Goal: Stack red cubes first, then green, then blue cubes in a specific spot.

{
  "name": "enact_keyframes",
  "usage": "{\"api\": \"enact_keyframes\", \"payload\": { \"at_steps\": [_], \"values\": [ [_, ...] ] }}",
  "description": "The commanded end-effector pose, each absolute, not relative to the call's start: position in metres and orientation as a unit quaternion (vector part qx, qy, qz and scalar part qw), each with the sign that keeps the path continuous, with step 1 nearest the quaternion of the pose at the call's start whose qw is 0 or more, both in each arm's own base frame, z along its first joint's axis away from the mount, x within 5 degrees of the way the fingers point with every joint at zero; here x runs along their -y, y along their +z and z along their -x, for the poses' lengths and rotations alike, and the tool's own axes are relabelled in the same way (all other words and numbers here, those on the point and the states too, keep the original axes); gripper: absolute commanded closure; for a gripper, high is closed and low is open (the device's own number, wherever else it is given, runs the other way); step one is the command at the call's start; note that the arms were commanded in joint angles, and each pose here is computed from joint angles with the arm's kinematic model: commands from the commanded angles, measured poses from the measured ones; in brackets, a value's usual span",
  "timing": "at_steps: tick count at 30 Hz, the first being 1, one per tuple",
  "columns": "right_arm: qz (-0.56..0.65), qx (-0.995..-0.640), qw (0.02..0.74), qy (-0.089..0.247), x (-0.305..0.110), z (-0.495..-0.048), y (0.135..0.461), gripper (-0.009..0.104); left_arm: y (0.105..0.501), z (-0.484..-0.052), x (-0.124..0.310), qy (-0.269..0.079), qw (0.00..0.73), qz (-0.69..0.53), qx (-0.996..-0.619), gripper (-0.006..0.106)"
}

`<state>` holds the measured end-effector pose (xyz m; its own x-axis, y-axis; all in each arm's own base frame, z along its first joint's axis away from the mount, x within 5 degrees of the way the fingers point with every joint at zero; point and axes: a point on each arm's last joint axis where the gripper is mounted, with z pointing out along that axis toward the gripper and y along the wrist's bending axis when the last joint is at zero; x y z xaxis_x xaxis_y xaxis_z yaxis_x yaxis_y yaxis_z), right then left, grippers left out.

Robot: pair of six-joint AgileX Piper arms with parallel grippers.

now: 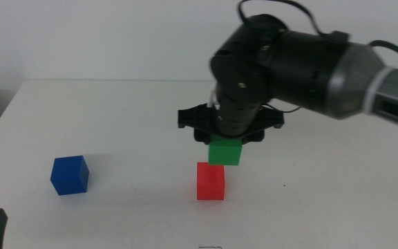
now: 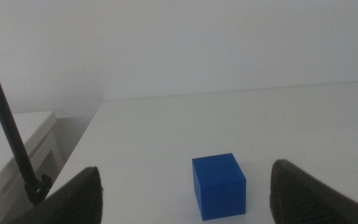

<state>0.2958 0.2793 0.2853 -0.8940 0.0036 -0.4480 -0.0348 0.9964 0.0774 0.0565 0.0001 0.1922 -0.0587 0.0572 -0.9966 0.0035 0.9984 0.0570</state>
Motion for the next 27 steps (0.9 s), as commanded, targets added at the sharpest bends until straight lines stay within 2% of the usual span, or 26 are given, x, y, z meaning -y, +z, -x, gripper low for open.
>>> {"api": "enact_keyframes", "payload": {
  "at_steps": [1, 5, 14, 27],
  "values": [
    [0.008, -0.964, 0.263, 0.045, -0.282, -0.296, 0.313, 0.096, 0.202, -0.055, 0.0, 0.015, 0.724, -0.019, -0.689, 0.01],
    [0.014, -0.969, 0.245, 0.025, -0.294, -0.299, 0.312, 0.096, 0.202, -0.055, 0.0, 0.015, 0.724, -0.019, -0.689, 0.01],
    [0.022, -0.973, 0.23, 0.01, -0.3, -0.307, 0.298, 0.096, 0.202, -0.055, 0.0, 0.015, 0.724, -0.019, -0.689, 0.01],
    [0.033, -0.976, 0.216, 0.02, -0.312, -0.313, 0.276, 0.096, 0.202, -0.055, 0.0, 0.015, 0.724, -0.019, -0.689, 0.01]
  ]
}}
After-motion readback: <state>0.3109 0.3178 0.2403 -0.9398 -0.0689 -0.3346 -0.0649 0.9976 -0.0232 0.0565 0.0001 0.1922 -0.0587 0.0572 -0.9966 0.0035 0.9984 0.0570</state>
